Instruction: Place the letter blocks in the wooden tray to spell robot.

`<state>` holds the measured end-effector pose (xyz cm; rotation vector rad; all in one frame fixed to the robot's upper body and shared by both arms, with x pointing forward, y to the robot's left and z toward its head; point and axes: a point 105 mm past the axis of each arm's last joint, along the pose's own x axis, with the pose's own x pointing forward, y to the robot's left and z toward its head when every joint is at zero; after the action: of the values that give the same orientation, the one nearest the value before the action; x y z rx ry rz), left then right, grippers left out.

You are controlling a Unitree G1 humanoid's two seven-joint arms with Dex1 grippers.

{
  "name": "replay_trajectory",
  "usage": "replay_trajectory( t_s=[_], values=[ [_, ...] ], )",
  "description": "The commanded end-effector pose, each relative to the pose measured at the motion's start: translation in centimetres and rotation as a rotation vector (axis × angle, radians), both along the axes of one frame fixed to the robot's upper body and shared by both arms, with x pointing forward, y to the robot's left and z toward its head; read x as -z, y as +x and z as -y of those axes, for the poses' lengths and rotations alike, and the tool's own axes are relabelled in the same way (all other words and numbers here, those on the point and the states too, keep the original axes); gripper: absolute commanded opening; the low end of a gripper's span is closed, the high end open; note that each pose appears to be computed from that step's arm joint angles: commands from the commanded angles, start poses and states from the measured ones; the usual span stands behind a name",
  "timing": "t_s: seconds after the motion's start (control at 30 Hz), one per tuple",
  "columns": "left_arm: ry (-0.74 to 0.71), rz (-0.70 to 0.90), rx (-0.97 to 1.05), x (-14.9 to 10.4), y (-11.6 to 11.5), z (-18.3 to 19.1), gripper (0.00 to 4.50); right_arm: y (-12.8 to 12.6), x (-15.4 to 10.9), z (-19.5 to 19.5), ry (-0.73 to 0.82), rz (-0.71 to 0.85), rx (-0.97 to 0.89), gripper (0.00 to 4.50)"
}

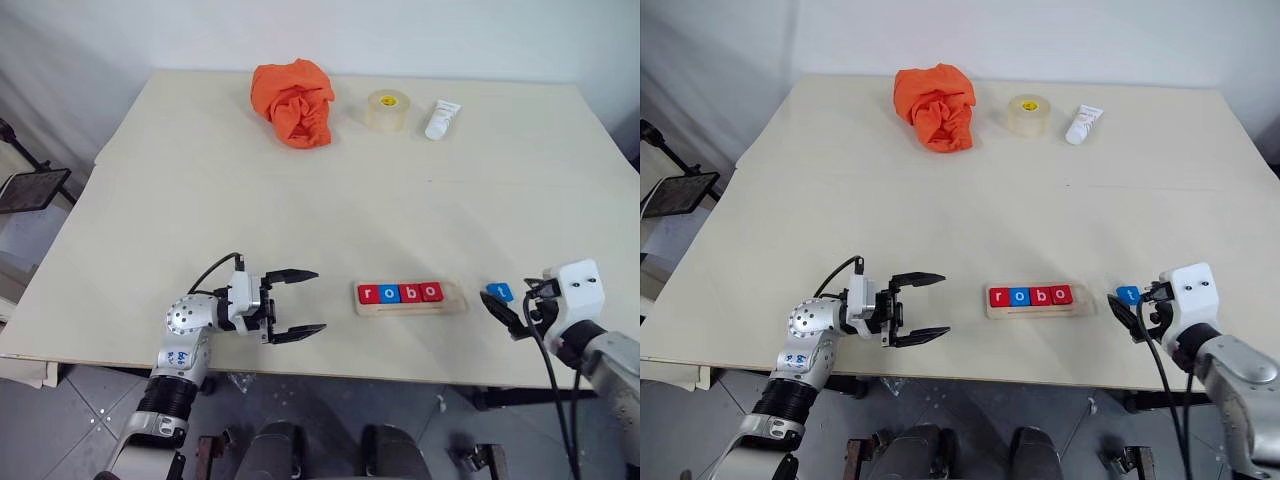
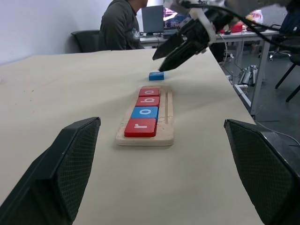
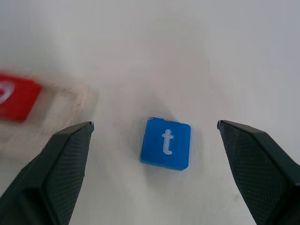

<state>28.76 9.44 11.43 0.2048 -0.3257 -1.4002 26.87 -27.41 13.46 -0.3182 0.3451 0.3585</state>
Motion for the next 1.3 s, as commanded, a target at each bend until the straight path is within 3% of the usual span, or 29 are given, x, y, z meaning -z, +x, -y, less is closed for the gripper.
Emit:
replay_trajectory(
  t_s=[0.03,0.37,0.73,1.07,1.3],
  values=[
    [-0.001,0.03,0.001,-0.5,-0.3,-0.1,4.5,-0.2,-0.9,-0.5,-0.085,-0.059,-0.222,4.46],
    [0.005,0.028,-0.012,-0.4,-0.8,-0.4,4.5,3.1,-0.2,2.3,-0.457,-0.231,-0.538,4.46],
    [0.014,0.026,-0.056,-0.4,-1.8,-1.1,4.5,4.9,1.0,2.9,-0.492,-0.358,-0.667,4.46],
    [0.014,0.024,-0.07,-0.4,-2.0,-1.2,4.5,5.0,1.1,3.3,-0.49,-0.381,-0.677,1.42],
    [0.005,0.037,-0.063,-0.7,-1.4,-0.7,4.5,5.3,-1.8,0.8,-0.354,-0.321,-0.661,1.42]
  ],
)
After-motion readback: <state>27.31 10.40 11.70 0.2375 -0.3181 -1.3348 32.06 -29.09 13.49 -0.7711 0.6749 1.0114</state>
